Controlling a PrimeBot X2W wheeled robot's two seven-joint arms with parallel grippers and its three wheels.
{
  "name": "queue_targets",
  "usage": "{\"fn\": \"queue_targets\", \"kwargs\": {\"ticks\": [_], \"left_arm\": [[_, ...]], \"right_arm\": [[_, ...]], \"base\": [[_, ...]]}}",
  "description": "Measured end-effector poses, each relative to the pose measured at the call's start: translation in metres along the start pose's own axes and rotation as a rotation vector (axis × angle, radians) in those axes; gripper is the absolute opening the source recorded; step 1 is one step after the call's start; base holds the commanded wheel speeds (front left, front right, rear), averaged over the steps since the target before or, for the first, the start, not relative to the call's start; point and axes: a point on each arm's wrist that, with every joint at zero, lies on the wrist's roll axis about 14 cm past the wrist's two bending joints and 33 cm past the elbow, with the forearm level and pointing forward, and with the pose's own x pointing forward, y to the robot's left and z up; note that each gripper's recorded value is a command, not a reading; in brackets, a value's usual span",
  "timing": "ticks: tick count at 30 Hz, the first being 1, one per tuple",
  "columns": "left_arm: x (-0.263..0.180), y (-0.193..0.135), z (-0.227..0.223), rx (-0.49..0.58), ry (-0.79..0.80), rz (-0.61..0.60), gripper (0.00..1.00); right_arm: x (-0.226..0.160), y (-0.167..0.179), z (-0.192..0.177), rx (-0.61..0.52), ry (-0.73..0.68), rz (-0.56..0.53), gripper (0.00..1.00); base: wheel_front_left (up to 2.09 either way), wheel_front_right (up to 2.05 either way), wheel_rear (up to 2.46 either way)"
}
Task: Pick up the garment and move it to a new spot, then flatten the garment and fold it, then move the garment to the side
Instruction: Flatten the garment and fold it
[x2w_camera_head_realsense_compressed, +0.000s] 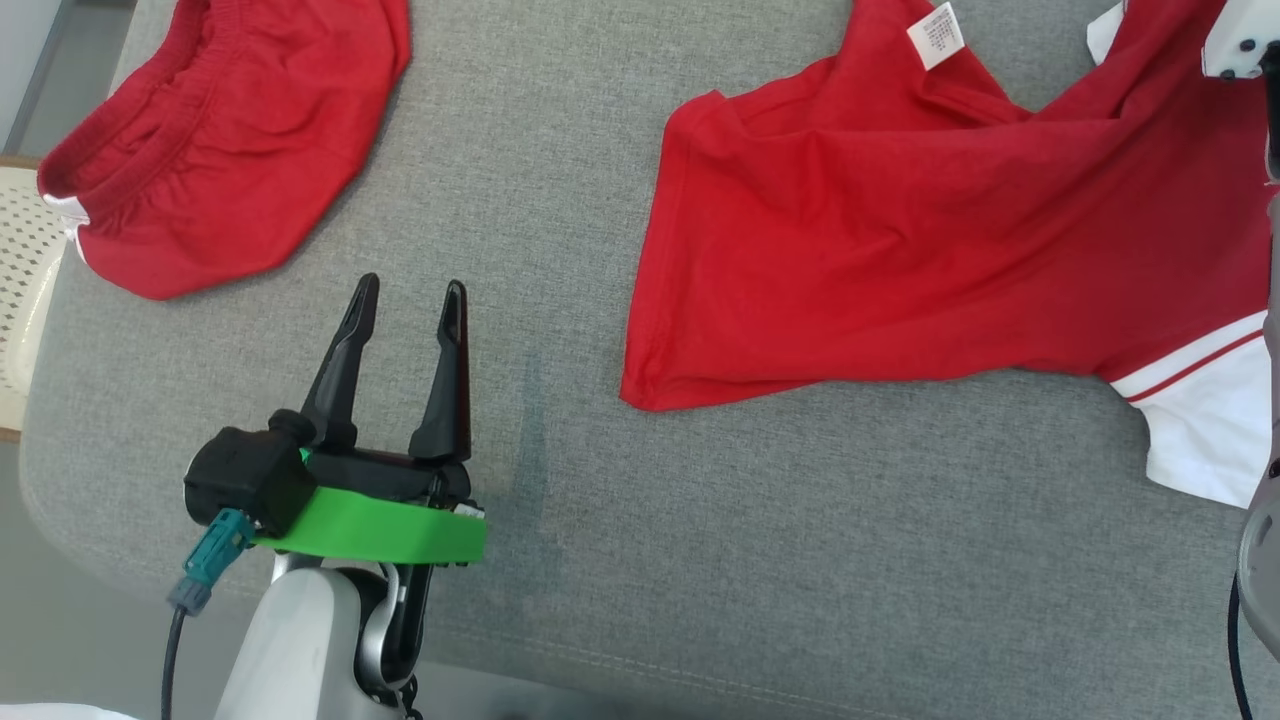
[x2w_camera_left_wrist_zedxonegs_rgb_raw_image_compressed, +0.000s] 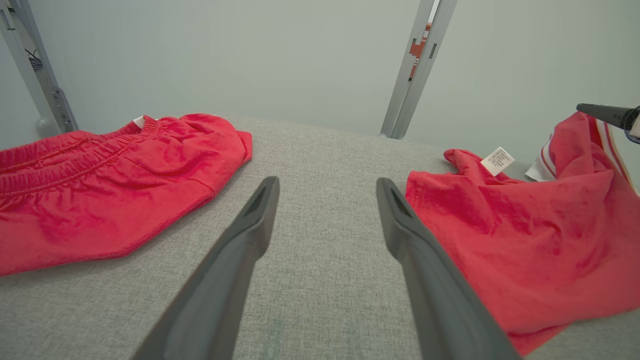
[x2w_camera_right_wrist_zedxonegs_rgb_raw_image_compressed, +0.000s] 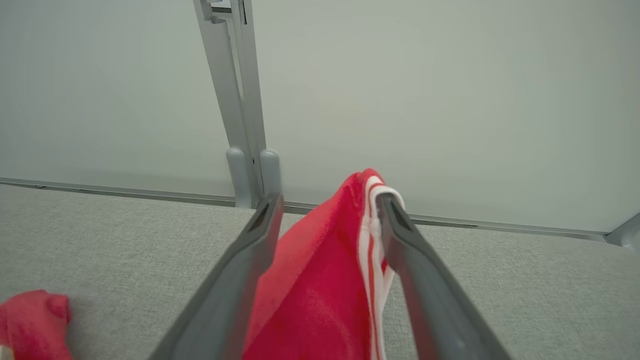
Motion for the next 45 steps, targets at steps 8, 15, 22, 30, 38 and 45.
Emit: {"fn": "queue_targets", "kwargs": {"ticks": [8, 15, 22, 30, 38, 45], "left_arm": [[-0.006, -0.001, 0.002, 0.009, -0.002, 0.001, 1.00], [-0.014, -0.004, 0.007, 0.006, -0.017, -0.001, 1.00], [-0.024, -0.007, 0.013, 0.002, -0.033, 0.011, 1.00], [-0.037, -0.024, 0.016, -0.009, -0.037, -0.033, 1.00], [-0.044, -0.038, 0.024, -0.013, -0.060, -0.081, 1.00], [-0.047, -0.045, 0.024, -0.010, -0.056, -0.103, 1.00]], "right_arm": [[-0.043, -0.013, 0.011, -0.030, -0.162, -0.014, 1.00], [-0.107, -0.004, -0.001, -0.054, -0.216, 0.030, 1.00], [-0.178, -0.008, 0.003, -0.035, -0.286, 0.025, 1.00], [-0.242, -0.008, -0.010, 0.040, -0.285, 0.000, 1.00], [-0.282, -0.013, -0.031, 0.086, -0.241, -0.041, 1.00], [-0.298, -0.017, -0.038, 0.107, -0.220, -0.063, 1.00]], "base": [[0.00, 0.00, 0.00], [0.00, 0.00, 0.00], [0.00, 0.00, 0.00], [0.00, 0.00, 0.00], [0.00, 0.00, 0.00], [0.00, 0.00, 0.00]]}}
